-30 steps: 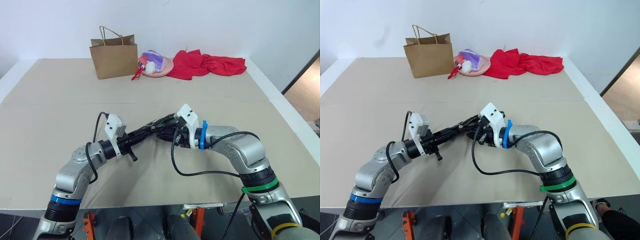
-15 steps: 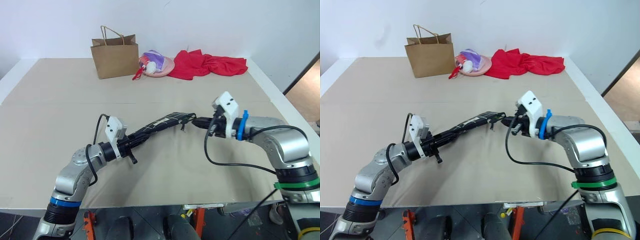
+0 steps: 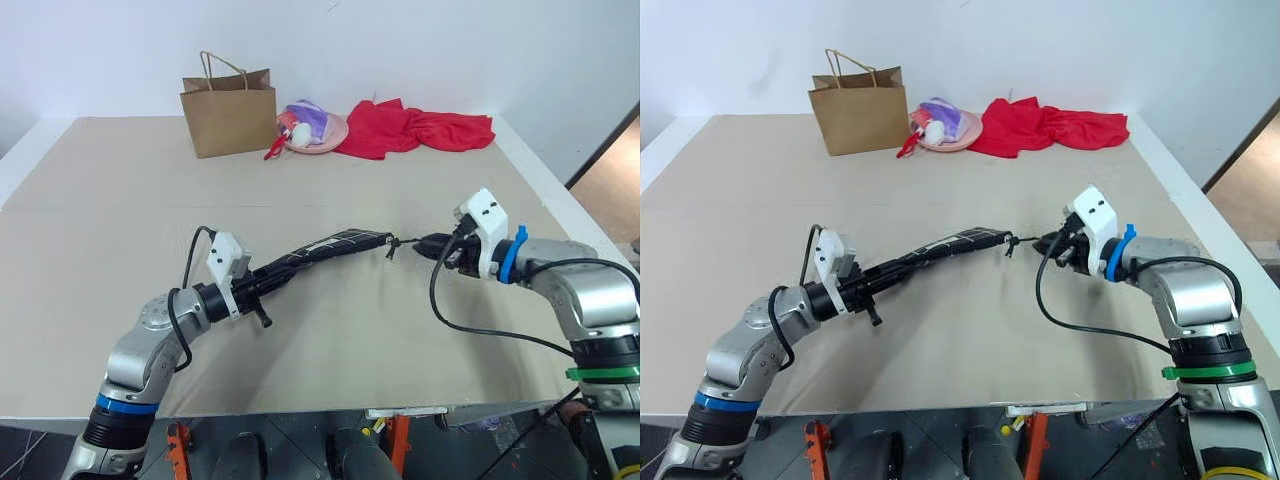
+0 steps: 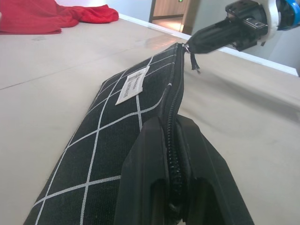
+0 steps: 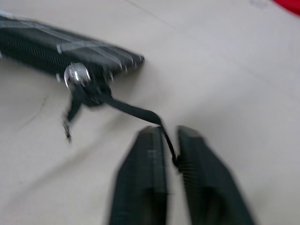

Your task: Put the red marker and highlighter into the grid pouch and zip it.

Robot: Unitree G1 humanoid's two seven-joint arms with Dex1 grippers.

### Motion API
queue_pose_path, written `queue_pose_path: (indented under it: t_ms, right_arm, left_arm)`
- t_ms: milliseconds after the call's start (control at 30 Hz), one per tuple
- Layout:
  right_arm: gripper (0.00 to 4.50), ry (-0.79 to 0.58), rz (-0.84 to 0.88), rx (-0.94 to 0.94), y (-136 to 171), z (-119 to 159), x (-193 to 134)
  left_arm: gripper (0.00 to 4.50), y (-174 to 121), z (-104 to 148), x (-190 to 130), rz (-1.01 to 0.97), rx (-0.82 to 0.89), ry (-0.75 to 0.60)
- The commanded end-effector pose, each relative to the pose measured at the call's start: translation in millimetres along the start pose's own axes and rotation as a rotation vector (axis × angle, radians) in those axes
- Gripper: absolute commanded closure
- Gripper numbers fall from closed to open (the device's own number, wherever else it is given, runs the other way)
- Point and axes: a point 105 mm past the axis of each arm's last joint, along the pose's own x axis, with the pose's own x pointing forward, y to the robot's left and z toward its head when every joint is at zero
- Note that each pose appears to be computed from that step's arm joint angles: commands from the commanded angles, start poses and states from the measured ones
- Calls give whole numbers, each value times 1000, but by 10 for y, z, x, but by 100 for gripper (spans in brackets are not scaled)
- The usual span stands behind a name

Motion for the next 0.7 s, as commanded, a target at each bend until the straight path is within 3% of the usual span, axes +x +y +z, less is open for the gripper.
queue_pose_path:
  t_ms: [33, 200, 300, 333, 367, 400, 467, 500, 567, 700]
  right_arm:
    - [188, -61, 80, -23, 119, 96, -223]
    - [188, -12, 81, -19, 81, -104, -520]
    - [175, 13, 25, -6, -14, -202, -603]
    - [175, 17, 14, -4, -28, -225, -619]
    - [175, 19, 8, -3, -34, -242, -630]
    - [175, 18, 4, 3, -32, -254, -635]
    - [175, 19, 4, 12, -21, -286, -640]
    - [175, 22, 3, 15, -17, -307, -641]
    - [175, 29, -5, 24, -29, -344, -646]
    - [175, 34, -23, 39, -86, -403, -701]
  left_arm:
    - [450, -47, 85, -28, -34, 35, -56]
    - [450, -120, -24, -98, -115, 106, -12]
    - [330, -174, -48, -152, -194, 102, 4]
    - [314, -218, -50, -178, -235, 110, 9]
    - [257, -243, -56, -196, -261, 120, 16]
    - [235, -254, -58, -206, -275, 130, 18]
    - [145, -231, -46, -212, -267, 152, 10]
    - [123, -216, -46, -218, -261, 151, 11]
    - [23, -217, -64, -257, -270, 126, 37]
    - [23, -117, 35, -451, -217, 5, 56]
